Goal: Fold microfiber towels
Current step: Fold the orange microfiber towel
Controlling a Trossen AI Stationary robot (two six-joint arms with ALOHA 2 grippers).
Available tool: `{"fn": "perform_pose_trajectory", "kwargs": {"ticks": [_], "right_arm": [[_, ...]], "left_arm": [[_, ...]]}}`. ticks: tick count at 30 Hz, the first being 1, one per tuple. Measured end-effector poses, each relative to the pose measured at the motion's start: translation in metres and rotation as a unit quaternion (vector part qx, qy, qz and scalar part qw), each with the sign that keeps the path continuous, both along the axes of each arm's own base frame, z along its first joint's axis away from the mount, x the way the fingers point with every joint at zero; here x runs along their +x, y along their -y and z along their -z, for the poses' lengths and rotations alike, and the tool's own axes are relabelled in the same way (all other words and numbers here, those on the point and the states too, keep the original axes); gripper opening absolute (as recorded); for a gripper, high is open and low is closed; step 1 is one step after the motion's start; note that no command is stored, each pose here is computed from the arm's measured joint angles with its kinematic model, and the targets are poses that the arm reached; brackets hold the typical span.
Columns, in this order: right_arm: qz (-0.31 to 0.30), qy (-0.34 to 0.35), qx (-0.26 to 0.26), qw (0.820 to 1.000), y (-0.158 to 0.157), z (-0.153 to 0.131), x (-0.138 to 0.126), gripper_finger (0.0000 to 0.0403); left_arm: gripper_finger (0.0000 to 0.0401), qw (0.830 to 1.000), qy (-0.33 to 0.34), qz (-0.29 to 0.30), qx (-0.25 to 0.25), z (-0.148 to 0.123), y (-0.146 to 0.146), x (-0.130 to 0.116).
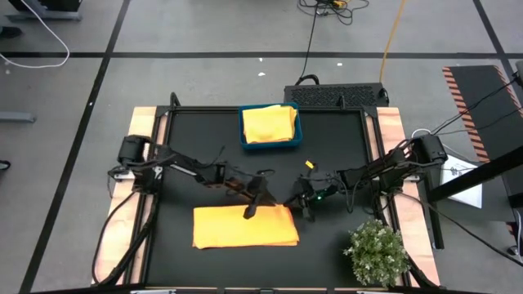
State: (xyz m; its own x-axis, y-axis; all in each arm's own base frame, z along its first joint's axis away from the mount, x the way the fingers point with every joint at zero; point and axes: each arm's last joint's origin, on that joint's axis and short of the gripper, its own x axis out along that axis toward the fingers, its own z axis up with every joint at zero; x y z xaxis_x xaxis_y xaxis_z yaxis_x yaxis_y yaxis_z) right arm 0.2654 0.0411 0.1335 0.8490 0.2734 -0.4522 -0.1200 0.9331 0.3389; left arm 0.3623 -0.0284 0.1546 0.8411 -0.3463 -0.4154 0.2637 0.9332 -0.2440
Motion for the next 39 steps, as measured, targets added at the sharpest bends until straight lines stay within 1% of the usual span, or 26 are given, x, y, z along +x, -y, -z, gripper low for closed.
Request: {"fn": "perform_pose_trajectory", "kwargs": {"ticks": [2, 4, 9, 12, 14, 17, 20, 25, 28, 36, 39], "right_arm": [[-0.004, 0.003, -0.002, 1.000, -0.001, -0.001, 0.000, 0.0000], [-0.007, 0.000, -0.004, 1.000, -0.003, 0.000, 0.000, 0.0000], [-0.009, -0.004, -0.006, 1.000, -0.004, 0.001, -0.001, 0.0000], [-0.001, 0.000, -0.015, 1.000, -0.004, 0.000, -0.001, 0.0000], [-0.002, 0.004, -0.017, 1.000, -0.004, 0.000, 0.000, 0.0000], [-0.003, 0.010, -0.017, 1.000, -0.004, -0.001, 0.000, 0.0000], [-0.005, 0.007, -0.018, 1.000, -0.005, 0.000, 0.000, 0.0000], [-0.005, -0.006, -0.013, 1.000, -0.007, 0.001, -0.002, 0.0000], [-0.005, -0.013, -0.013, 1.000, -0.007, 0.003, -0.002, 0.0000], [0.003, -0.009, -0.019, 1.000, -0.006, 0.002, -0.002, 0.0000], [0.004, -0.007, -0.020, 1.000, -0.006, 0.002, -0.002, 0.0000]], "left_arm": [[0.0088, 1.000, -0.007, 0.015, 0.004, 0.004, -0.001, 0.009], [0.0111, 1.000, -0.021, 0.022, 0.003, 0.009, -0.003, 0.012], [0.0187, 1.000, -0.016, 0.025, 0.000, 0.009, -0.003, 0.023], [0.0225, 0.999, -0.032, 0.027, -0.010, 0.016, -0.002, 0.026], [0.0244, 0.999, -0.035, 0.031, -0.020, 0.020, 0.000, 0.031], [0.0258, 0.998, -0.048, 0.031, -0.029, 0.031, 0.002, 0.039], [0.0261, 0.996, -0.062, 0.043, -0.040, 0.040, 0.003, 0.047], [0.0249, 0.996, -0.040, 0.063, -0.040, 0.033, 0.003, 0.053], [0.0233, 0.995, -0.037, 0.080, -0.050, 0.030, 0.004, 0.052], [0.0179, 0.995, -0.057, 0.069, -0.051, 0.033, -0.002, 0.051], [0.0152, 0.995, -0.046, 0.073, -0.051, 0.031, -0.002, 0.052]]}}
